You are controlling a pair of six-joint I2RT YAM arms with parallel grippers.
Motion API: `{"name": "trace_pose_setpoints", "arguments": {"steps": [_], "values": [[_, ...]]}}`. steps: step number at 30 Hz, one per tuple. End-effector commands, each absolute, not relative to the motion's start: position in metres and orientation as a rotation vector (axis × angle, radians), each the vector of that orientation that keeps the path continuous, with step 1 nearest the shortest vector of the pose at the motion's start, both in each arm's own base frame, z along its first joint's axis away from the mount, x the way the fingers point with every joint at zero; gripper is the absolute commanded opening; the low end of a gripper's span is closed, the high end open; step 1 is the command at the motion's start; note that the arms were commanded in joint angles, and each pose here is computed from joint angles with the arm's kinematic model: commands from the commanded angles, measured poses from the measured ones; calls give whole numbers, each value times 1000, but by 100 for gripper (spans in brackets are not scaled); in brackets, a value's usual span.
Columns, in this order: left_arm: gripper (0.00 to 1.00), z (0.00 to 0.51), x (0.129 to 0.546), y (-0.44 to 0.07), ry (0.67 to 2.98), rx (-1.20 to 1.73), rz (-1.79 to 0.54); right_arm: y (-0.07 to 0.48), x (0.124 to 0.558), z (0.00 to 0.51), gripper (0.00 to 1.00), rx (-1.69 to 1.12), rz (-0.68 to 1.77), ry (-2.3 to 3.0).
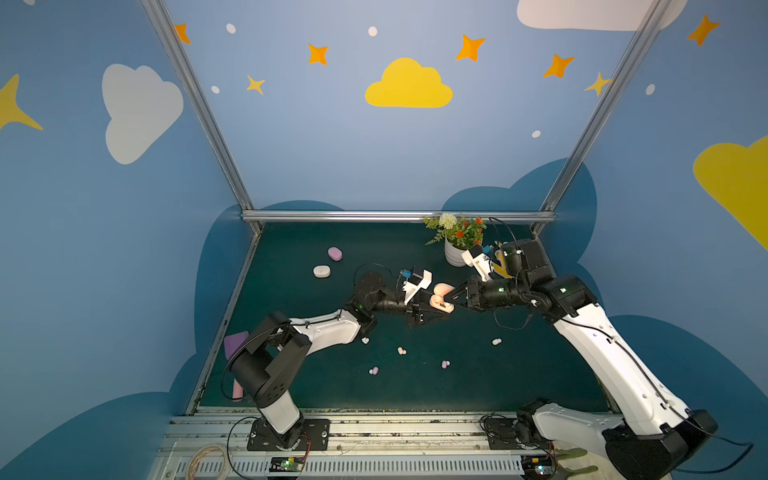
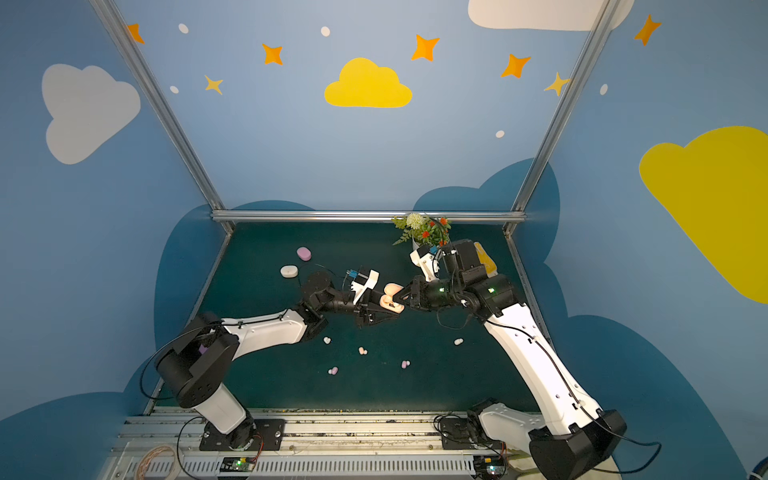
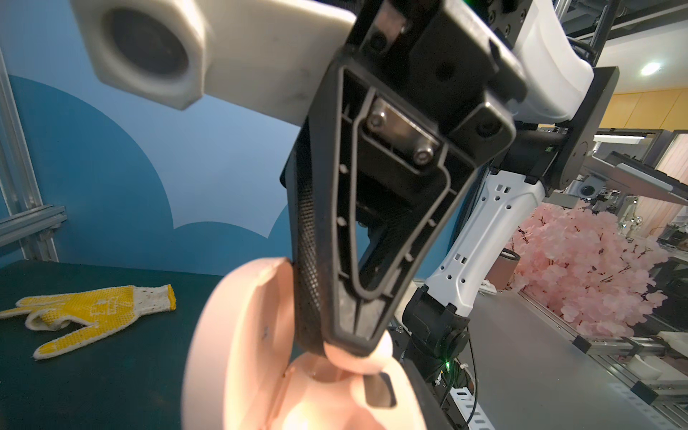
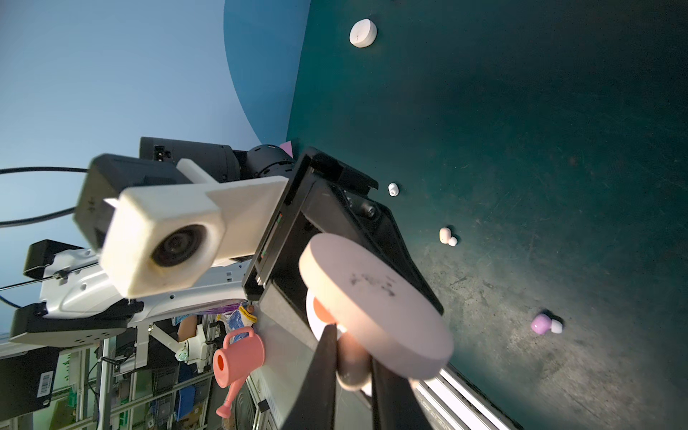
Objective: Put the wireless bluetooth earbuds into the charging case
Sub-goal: 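Press the earbud into the case slot with the right gripper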
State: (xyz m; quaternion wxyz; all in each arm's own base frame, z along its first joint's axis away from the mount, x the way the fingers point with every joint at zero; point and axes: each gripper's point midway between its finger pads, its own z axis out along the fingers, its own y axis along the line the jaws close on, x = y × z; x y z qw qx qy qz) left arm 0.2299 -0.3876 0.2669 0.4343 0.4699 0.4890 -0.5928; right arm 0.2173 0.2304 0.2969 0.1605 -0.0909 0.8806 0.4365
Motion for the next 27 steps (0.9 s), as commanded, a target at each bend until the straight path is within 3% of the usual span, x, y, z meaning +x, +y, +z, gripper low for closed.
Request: {"name": "trace_pose_setpoints", "arguments": {"steps": [1,11,18,27], "values": [[4,297,219,-382,1085,1182,-1442,227,218,297,15,-233,1237,2508],[4,304,210,-382,1051,1199,-1440,228,220,302,19,-220,1244,2498],[4,305,207,-382,1047,1210,-1435,229,221,306,14,-202,1270,2483],[4,304,203,-383,1038,1214,-1426,231,223,311,13,-150,1312,2457]]}}
